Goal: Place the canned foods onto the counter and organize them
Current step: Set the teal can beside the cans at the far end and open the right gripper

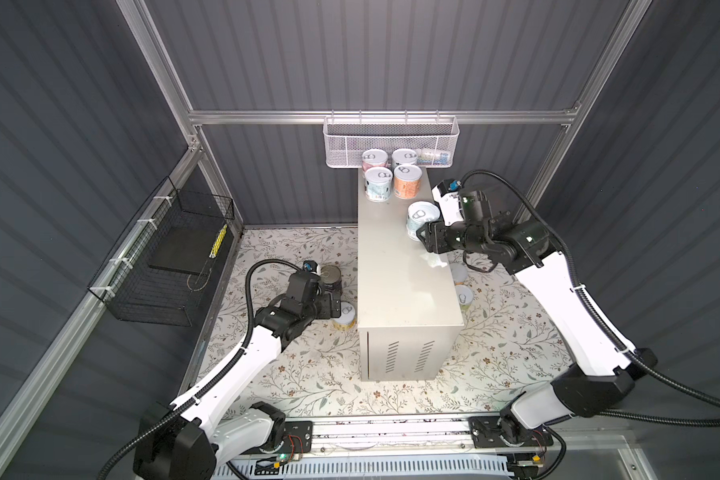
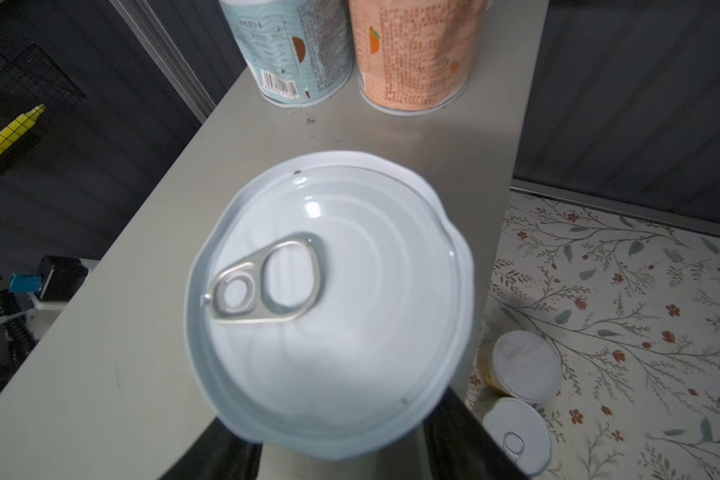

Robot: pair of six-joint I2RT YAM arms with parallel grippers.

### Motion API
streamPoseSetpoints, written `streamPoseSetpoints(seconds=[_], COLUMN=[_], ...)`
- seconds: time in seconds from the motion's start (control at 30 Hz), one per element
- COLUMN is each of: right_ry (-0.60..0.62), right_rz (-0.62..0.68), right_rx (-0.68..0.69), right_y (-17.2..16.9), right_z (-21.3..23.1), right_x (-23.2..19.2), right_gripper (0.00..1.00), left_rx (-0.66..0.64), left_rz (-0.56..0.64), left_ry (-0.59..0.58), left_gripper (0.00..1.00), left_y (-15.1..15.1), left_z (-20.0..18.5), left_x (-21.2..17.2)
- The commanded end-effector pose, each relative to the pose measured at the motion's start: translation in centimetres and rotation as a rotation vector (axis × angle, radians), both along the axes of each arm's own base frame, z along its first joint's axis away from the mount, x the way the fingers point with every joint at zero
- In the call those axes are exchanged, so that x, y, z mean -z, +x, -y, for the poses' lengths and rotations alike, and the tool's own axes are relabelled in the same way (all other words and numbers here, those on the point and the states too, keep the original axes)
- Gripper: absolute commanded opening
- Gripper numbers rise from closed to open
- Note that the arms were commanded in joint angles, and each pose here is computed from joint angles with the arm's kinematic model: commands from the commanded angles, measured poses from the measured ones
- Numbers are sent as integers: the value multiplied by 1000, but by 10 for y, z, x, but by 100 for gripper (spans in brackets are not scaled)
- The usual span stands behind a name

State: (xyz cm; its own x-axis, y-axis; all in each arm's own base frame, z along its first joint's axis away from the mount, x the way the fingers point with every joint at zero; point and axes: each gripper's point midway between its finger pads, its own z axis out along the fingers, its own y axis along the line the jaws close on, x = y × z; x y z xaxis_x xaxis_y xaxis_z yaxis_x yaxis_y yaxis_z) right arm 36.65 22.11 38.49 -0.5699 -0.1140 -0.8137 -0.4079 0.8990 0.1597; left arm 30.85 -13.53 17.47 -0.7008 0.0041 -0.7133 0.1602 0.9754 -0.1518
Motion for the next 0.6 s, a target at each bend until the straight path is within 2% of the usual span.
streamPoseSetpoints(seconds=[0.0,0.27,0.57], right_ry=[39,46,55], right_rz=[66,81,64], right_rx=[7,16,31], right_y=[24,59,69], right_z=[-5,-15,-15], right_x=[-15,-18,-20], right_gripper=[62,63,65], left_rx=[-8,-2,-19], left_rz=[-3,-9,-20], left_ry=[-14,-4,20], left_gripper=[100,99,100], left_y=[4,7,7], left_z=[1,2,-2], left_x=[-3,0,1])
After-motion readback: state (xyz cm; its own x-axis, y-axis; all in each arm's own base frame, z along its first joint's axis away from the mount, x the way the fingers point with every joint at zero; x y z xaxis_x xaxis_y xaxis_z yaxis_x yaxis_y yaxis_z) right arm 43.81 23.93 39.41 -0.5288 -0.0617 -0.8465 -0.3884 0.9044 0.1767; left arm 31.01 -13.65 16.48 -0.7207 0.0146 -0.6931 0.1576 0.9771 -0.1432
